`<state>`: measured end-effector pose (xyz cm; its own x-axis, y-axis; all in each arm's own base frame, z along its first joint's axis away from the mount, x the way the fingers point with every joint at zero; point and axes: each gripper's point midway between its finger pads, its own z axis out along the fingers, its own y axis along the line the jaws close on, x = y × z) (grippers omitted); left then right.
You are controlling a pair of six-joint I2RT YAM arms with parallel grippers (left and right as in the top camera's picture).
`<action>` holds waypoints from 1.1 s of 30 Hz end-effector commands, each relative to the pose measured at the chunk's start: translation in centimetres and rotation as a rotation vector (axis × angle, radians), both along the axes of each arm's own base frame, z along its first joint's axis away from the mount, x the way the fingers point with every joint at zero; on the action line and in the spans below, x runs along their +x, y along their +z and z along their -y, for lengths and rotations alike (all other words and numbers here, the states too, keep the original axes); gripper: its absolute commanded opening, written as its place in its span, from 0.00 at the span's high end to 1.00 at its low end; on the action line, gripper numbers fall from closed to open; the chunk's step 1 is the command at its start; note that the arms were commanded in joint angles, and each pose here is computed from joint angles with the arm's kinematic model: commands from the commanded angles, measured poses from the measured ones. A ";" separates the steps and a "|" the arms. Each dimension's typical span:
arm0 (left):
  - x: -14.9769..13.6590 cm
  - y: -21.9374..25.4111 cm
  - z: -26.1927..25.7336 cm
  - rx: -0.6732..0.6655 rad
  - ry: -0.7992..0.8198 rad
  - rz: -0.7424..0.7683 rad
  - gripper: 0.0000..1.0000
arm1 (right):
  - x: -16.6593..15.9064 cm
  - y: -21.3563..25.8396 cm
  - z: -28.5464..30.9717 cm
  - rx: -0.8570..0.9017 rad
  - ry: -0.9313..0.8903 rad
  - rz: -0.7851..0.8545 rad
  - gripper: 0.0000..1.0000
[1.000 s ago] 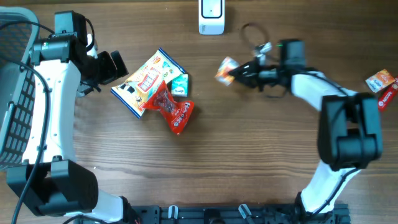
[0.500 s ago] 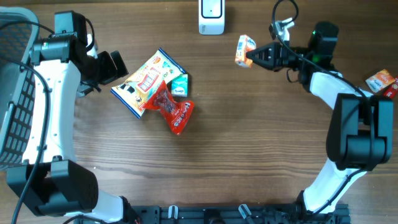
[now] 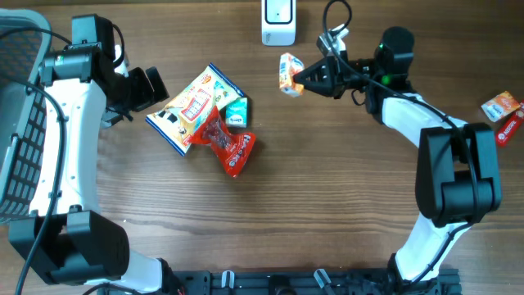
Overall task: Scan the item barcode
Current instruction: 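Lift the orange-white Kleenex pack up toward the white scanner, then hold the Kleenex pack in front of the scanner window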
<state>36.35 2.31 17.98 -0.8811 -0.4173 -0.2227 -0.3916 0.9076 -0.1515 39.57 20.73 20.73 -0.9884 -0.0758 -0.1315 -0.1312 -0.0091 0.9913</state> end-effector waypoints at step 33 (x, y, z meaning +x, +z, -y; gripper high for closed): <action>-0.1 -0.5 -0.2 0.003 0.013 -0.014 0.00 | -1.6 4.2 -0.1 0.034 0.067 0.480 0.96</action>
<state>36.35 2.31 17.98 -0.8809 -0.4176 -0.2227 -0.3919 0.9074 -0.1516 38.85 21.19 24.21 -0.8386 -0.0733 -0.5398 -0.5373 -0.0517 0.8418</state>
